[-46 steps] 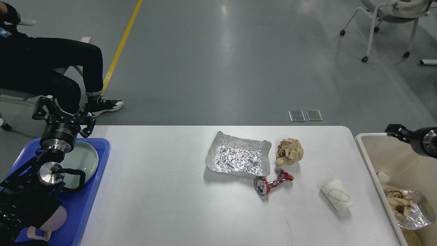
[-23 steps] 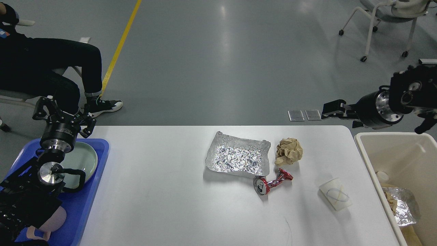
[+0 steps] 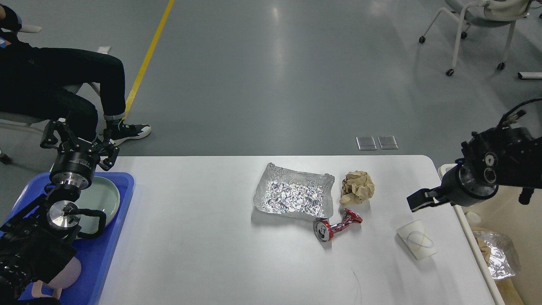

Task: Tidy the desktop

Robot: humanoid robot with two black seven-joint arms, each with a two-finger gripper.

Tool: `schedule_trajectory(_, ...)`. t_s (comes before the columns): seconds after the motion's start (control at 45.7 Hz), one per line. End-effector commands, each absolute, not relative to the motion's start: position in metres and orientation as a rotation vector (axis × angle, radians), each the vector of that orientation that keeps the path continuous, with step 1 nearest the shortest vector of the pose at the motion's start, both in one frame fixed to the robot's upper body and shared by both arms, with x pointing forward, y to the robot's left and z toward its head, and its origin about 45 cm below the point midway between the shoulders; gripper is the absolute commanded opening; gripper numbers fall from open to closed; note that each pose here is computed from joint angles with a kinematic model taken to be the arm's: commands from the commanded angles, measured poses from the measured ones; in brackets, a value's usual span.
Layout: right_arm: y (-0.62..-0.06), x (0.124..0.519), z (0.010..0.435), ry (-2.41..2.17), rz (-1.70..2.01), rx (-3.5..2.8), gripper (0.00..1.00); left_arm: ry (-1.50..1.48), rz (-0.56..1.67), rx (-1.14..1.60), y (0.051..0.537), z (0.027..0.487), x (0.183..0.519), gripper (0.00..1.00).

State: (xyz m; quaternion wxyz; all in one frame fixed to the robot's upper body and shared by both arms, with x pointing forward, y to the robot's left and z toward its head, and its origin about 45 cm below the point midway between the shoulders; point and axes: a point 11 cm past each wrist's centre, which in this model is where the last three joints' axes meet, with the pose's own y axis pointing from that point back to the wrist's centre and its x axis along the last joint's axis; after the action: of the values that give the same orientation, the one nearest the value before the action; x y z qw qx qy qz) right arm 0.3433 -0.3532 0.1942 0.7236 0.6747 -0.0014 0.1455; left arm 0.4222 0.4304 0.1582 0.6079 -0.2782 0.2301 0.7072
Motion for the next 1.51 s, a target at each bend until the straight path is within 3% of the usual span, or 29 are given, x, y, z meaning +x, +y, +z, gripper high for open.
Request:
schedule_trajectory(0.0, -0.347, 0.331, 0.171, 0.114, 0.35, 1.462, 1.0, 0.531, 1.634, -0.643, 0.43, 0.158, 0.422, 0.97)
schedule_trajectory(0.438, -0.359, 0.33, 0.086, 0.102, 0.394, 1.374, 1.0, 0.531, 1.634, -0.643, 0.43, 0.158, 0.422, 0.96)
schedule_trajectory(0.766, -0.371, 0.318, 0.069, 0.1, 0.357, 1.365, 0.96, 0.531, 1.634, -0.643, 0.43, 0.158, 0.422, 0.97)
schedule_trajectory(0.81, -0.371, 0.317, 0.068, 0.102, 0.354, 1.365, 0.87, 0.533, 1.634, -0.642, 0.43, 0.158, 0.422, 0.97)
schedule_trajectory(0.897, -0.374, 0.314, 0.067, 0.114, 0.349, 1.356, 0.42, 0.531, 1.634, -0.643, 0.43, 0.158, 0.422, 0.97)
schedule_trajectory(0.941, -0.374, 0.313, 0.067, 0.119, 0.348, 1.353, 0.25, 0.531, 1.634, -0.643, 0.43, 0.158, 0.422, 0.97)
schedule_trajectory(1.072, -0.375, 0.314, 0.068, 0.117, 0.348, 1.35, 0.02, 0.531, 1.634, -0.643, 0.43, 0.158, 0.422, 0.97)
schedule_trajectory(1.357, -0.365, 0.326, 0.078, 0.081, 0.369, 1.375, 0.0, 0.531, 1.634, -0.643, 0.43, 0.158, 0.422, 0.97)
schedule_trajectory(1.488, -0.362, 0.361, 0.119, -0.066, 0.399, 1.416, 0.0, 0.531, 1.634, -0.643, 0.43, 0.158, 0.422, 0.97)
